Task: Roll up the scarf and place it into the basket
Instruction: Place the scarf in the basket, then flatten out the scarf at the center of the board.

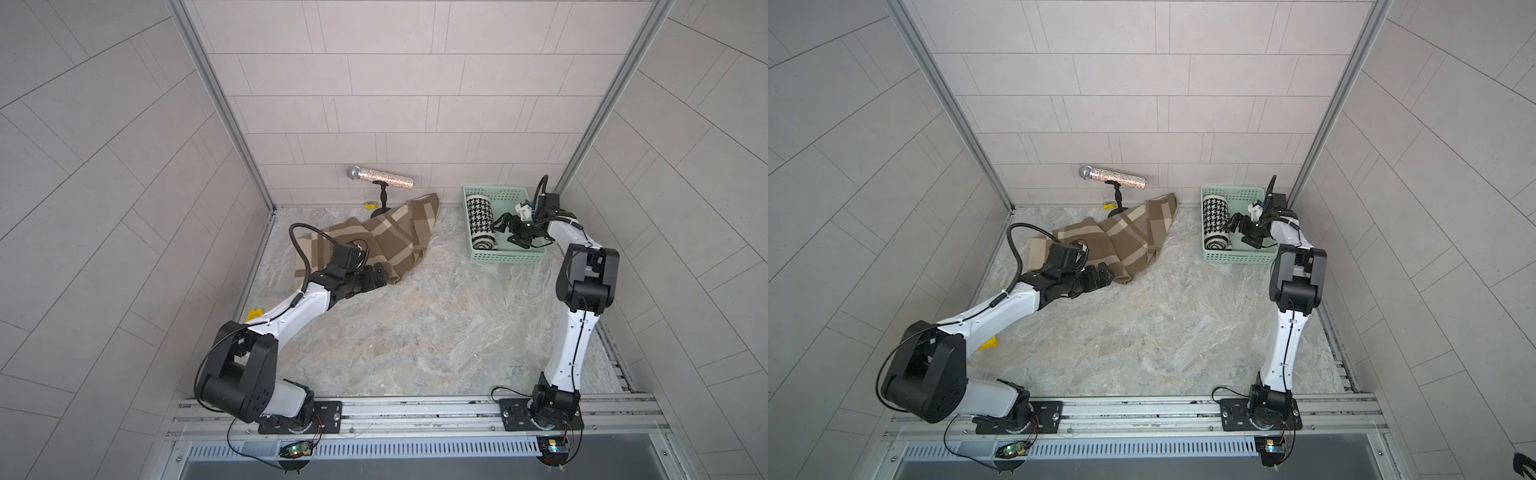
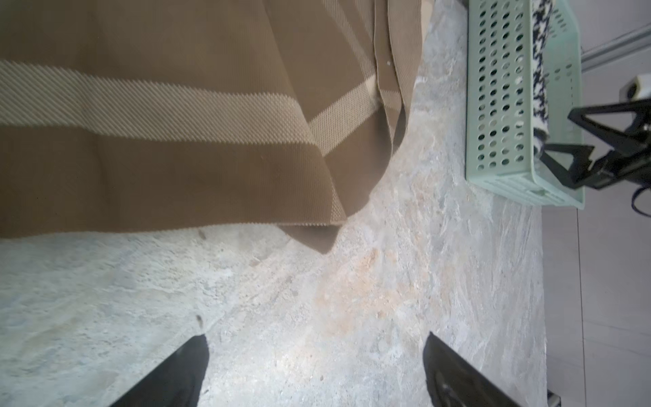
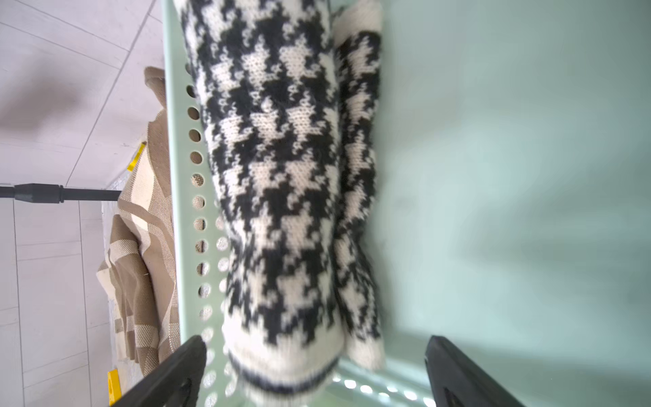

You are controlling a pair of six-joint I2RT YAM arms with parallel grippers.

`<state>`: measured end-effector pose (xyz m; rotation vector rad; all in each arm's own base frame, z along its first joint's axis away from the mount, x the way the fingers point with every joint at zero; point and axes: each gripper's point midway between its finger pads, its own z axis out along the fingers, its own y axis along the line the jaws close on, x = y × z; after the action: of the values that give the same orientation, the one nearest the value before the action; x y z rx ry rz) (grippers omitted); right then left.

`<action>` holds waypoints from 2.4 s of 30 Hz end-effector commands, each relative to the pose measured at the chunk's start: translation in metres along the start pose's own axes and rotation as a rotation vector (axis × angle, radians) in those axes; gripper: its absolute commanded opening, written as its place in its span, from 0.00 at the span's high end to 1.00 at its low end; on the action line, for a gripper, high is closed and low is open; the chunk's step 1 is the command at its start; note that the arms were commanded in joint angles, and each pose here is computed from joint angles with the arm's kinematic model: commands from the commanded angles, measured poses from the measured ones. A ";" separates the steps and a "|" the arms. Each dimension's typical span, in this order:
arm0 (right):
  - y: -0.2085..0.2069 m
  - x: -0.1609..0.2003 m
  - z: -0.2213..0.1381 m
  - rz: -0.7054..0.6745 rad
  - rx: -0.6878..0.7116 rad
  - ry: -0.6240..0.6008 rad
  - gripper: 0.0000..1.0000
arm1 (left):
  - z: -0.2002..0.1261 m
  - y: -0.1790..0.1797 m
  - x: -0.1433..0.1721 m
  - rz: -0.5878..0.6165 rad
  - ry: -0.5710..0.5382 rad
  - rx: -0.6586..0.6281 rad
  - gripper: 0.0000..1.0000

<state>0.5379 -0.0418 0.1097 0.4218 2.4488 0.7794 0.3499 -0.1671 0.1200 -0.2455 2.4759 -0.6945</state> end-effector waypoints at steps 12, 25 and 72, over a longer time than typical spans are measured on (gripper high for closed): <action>0.005 0.064 -0.091 -0.042 0.284 -0.220 0.00 | 0.060 -0.011 -0.036 0.150 0.121 -0.050 0.13; 0.030 0.144 -0.167 -0.139 0.357 -0.368 0.00 | 0.172 -0.067 0.008 0.184 0.342 0.104 0.35; 0.151 0.179 0.083 -0.512 0.614 0.017 0.34 | -0.069 0.108 -0.012 -0.160 -0.154 -0.387 0.00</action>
<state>0.4531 0.1925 0.0647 -0.0321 2.6216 -0.1441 0.3269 -0.0733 0.1248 -0.5701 2.4246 -0.4562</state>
